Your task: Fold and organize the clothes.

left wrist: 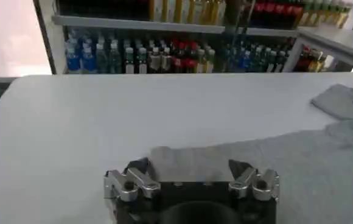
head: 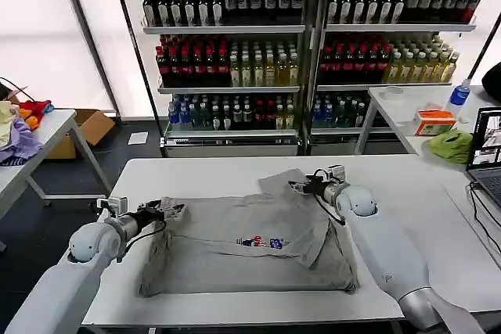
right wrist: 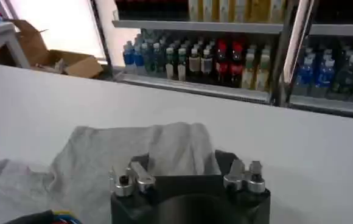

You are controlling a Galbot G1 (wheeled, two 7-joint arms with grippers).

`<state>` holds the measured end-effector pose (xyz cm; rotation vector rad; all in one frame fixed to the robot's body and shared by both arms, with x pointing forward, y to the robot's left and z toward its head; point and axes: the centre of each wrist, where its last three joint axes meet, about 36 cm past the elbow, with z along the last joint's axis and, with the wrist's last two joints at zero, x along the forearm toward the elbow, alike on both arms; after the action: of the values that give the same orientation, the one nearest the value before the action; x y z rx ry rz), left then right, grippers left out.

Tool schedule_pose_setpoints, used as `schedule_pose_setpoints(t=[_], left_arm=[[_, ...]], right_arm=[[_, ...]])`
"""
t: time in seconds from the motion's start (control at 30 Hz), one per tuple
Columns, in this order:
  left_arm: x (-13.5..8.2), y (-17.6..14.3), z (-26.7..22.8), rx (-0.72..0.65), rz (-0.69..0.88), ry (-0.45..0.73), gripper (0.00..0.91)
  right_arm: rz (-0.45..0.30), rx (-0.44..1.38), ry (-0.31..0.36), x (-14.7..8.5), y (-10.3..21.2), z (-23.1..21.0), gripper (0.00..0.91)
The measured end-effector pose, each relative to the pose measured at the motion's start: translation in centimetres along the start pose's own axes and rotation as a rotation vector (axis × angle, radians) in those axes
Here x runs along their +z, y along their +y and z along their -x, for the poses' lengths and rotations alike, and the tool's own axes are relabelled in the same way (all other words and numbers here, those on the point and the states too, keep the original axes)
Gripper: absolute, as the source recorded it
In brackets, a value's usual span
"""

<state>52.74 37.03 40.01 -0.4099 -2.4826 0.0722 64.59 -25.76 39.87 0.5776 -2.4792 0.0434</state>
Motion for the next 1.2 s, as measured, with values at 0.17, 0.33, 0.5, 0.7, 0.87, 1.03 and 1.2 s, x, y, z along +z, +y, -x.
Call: schedule_pose_setpoints(t=[0.17,0.33,0.5,0.7,0.87,1.03,1.2], left_arm=[[0.0,0.1,0.4,-0.005,-0.007,0.003,0.010],[0.0,0.5,0.8,-0.016,-0.013,0.006,0.010],[-0.1,0.6,0.9,-0.032,-0.011,0.009,0.020],[-0.2,0.4,0.9,-0.042,-0.005,0.009,0.020],[-0.5,-0.1,0.4,-0.062,0.008,-0.002,0.020],[-1.5,-0.8,-1.1,-0.073,0.013,-0.041,0.020],[-2.5,-2.0,-3.2,-0.078,0.028,-0.094,0.020]], right_arm=[[0.012,-0.008,0.000,0.2,0.2,0.1,0.000],[0.028,-0.015,-0.006,0.3,0.3,-0.1,0.000],[0.050,-0.020,-0.018,0.2,0.4,-0.4,0.000],[0.086,-0.031,-0.059,-0.4,0.5,-1.5,0.000],[0.119,-0.042,-0.119,-1.1,0.8,-3.4,0.000],[0.146,-0.050,-0.171,-1.7,1.4,-5.9,0.000],[0.173,-0.053,-0.219,-1.4,2.2,-9.0,0.000]])
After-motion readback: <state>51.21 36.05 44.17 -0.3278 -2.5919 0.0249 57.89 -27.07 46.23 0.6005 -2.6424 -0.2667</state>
